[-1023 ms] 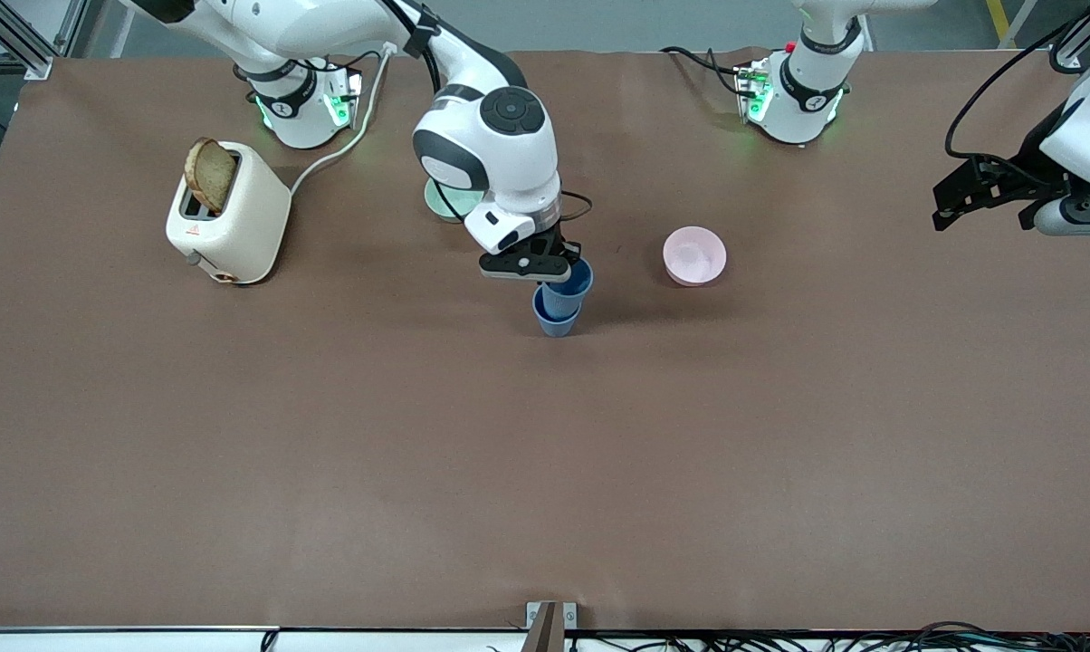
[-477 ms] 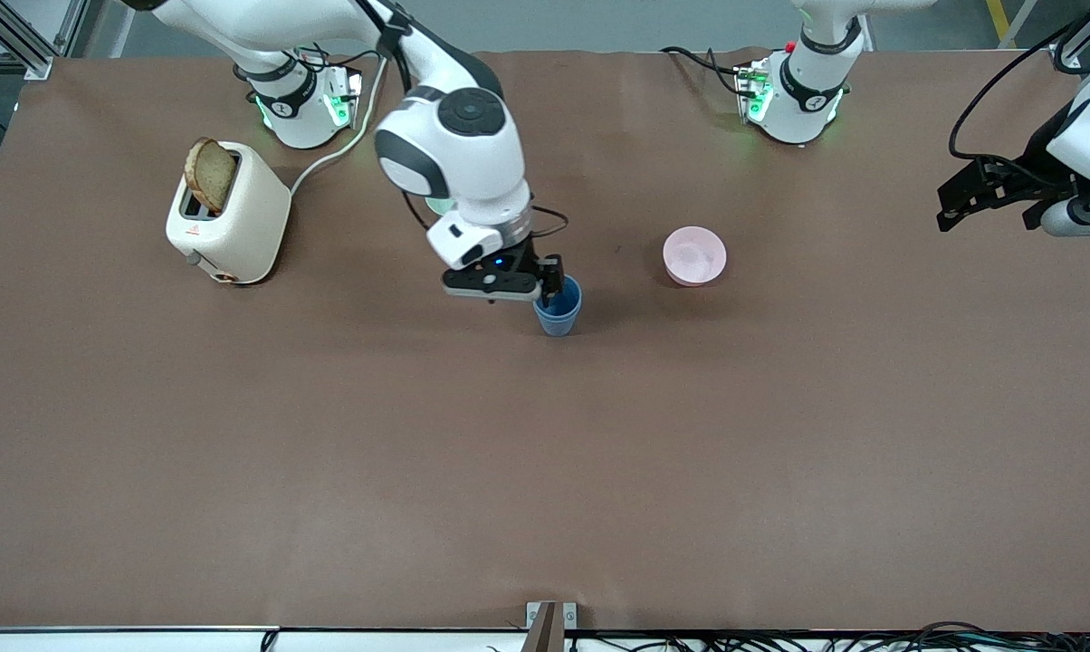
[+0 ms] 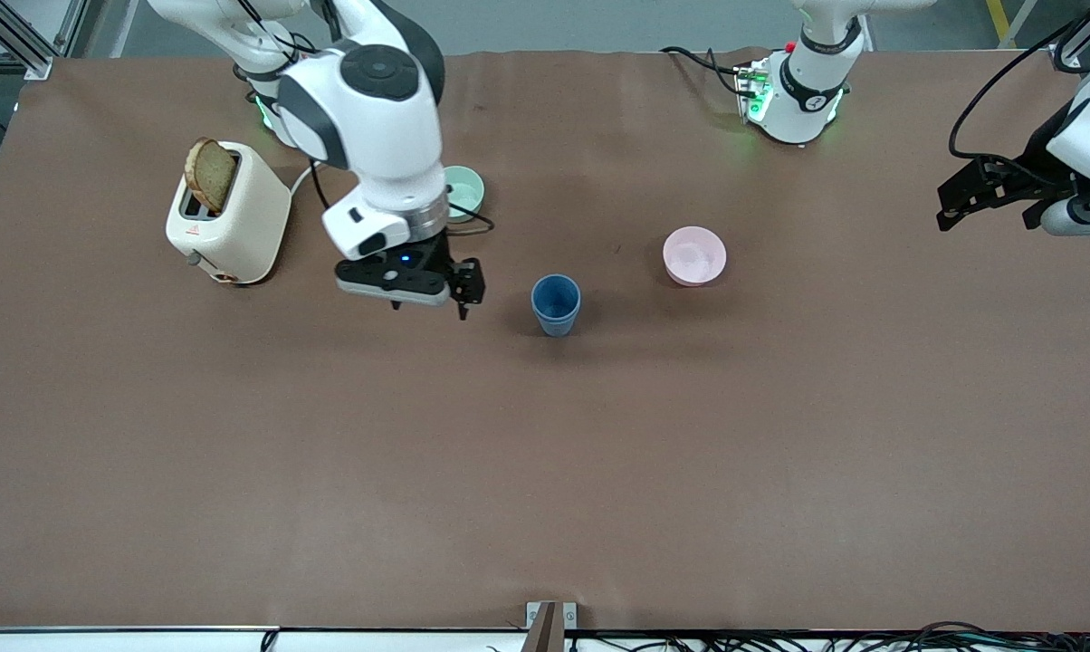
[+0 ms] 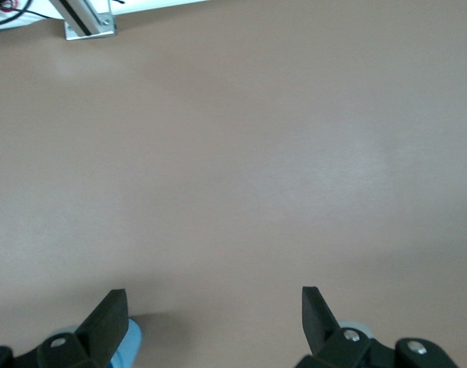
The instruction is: Stack blue cups with both arms
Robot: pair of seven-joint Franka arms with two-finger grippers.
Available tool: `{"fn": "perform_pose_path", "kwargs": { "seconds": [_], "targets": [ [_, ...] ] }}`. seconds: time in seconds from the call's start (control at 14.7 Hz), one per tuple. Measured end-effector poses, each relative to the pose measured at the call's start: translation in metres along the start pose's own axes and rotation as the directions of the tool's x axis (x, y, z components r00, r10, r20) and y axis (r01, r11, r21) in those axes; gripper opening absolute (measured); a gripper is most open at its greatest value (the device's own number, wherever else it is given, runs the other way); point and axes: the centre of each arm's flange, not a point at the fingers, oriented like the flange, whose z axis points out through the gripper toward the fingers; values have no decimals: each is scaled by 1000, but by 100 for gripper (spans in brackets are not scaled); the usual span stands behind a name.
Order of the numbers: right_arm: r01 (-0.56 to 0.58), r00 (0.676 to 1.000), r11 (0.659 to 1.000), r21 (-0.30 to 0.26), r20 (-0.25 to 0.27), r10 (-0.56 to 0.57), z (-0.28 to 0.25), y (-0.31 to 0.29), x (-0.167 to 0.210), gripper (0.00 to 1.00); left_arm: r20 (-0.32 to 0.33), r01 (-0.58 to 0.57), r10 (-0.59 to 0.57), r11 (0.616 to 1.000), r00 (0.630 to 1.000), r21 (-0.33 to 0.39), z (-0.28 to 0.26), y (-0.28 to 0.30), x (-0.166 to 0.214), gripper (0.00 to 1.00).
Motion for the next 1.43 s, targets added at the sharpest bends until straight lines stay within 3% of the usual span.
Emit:
{"fn": "perform_pose_path", "kwargs": {
  "seconds": [0.2, 0.48, 0.61, 0.82, 1.16, 1.43],
  "targets": [
    [38, 998, 999, 9, 57, -39, -18, 89, 56, 100, 0, -1, 1, 1000, 1000, 0, 0, 0, 0, 100],
    [59, 994, 998, -37, 96, -55, -45, 212, 99, 100, -1, -1, 1, 1000, 1000, 0, 0, 0, 0, 100],
    [44, 989, 997, -58, 141, -36, -64, 256, 103, 100, -3, 1, -1, 1000, 1000, -1, -1, -1, 1, 100],
    [14, 972, 1000, -18, 236, -10, -103, 313, 102, 100, -6, 10, -10, 1000, 1000, -1, -2, -6, 2, 100],
    [68, 957, 998, 17, 281, -70, -142, 385, 97, 100, -9, 12, -12, 1000, 1000, 11, -3, -8, 2, 100],
    [106, 953, 994, 32, 283, -111, -146, 403, 96, 100, -4, 10, -10, 1000, 1000, 12, -3, -7, 2, 100]
  ]
}}
